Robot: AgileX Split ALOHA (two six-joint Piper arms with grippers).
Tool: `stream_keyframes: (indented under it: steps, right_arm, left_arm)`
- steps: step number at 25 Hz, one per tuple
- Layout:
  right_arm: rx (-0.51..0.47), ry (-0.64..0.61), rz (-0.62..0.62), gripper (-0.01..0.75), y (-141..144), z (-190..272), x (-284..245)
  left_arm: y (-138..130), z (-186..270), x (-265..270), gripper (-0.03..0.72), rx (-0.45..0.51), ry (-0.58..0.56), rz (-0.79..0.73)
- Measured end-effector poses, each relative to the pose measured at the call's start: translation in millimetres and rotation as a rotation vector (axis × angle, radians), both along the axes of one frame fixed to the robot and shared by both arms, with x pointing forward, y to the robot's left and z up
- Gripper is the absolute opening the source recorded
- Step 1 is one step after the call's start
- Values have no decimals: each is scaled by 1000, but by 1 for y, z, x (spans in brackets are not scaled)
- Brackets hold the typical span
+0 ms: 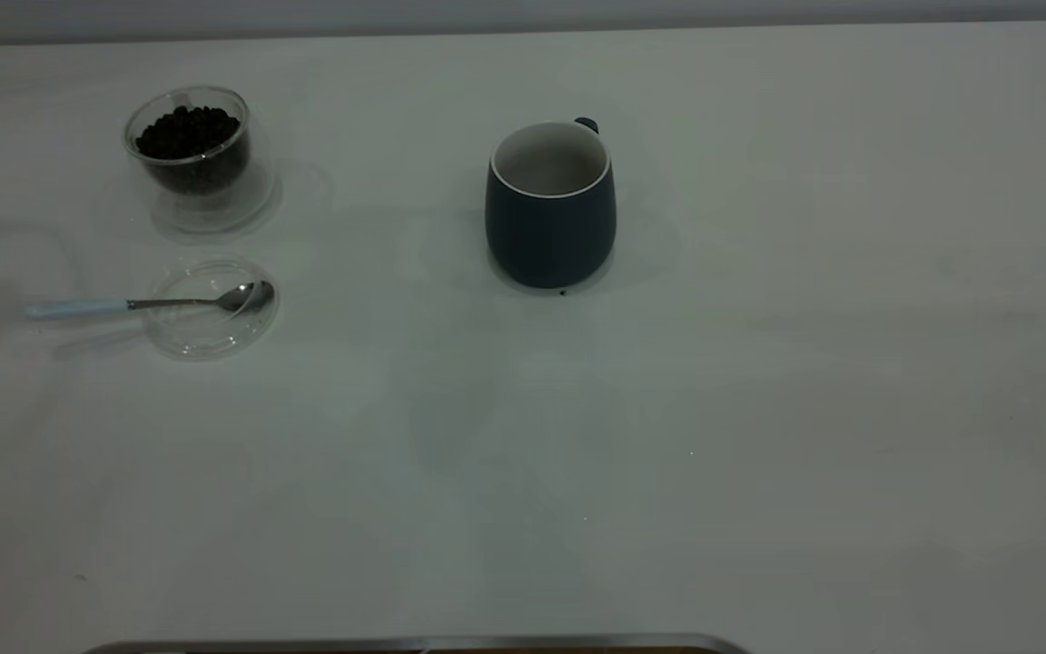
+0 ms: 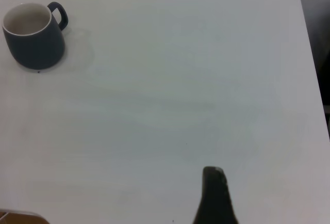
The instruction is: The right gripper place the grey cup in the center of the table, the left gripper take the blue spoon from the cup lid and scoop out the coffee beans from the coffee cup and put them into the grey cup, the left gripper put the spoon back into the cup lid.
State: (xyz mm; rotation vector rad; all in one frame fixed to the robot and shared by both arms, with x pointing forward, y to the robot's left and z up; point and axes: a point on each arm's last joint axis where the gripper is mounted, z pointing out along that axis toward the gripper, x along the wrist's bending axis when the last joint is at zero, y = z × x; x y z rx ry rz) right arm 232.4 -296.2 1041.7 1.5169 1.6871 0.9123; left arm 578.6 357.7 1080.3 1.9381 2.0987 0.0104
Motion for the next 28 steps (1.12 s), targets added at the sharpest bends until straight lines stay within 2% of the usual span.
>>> stream_keyframes:
  steps: [4,7,15,24,28]
  right_arm:
    - [0,0,0,590,0,0,0]
    - [0,0,0,590,0,0,0]
    - [0,0,0,590,0,0,0]
    - [0,0,0,590,0,0,0]
    - [0,0,0,590,0,0,0]
  left_arm:
    - [-40,39,-51,582,13,-103,-87]
    - [-53,54,-94,567,16,-161,-101]
    - [-56,57,-184,493,97,-260,-88]
    - [-59,3,-253,467,129,-228,-47]
    - [-60,-7,-288,467,170,-330,-40]
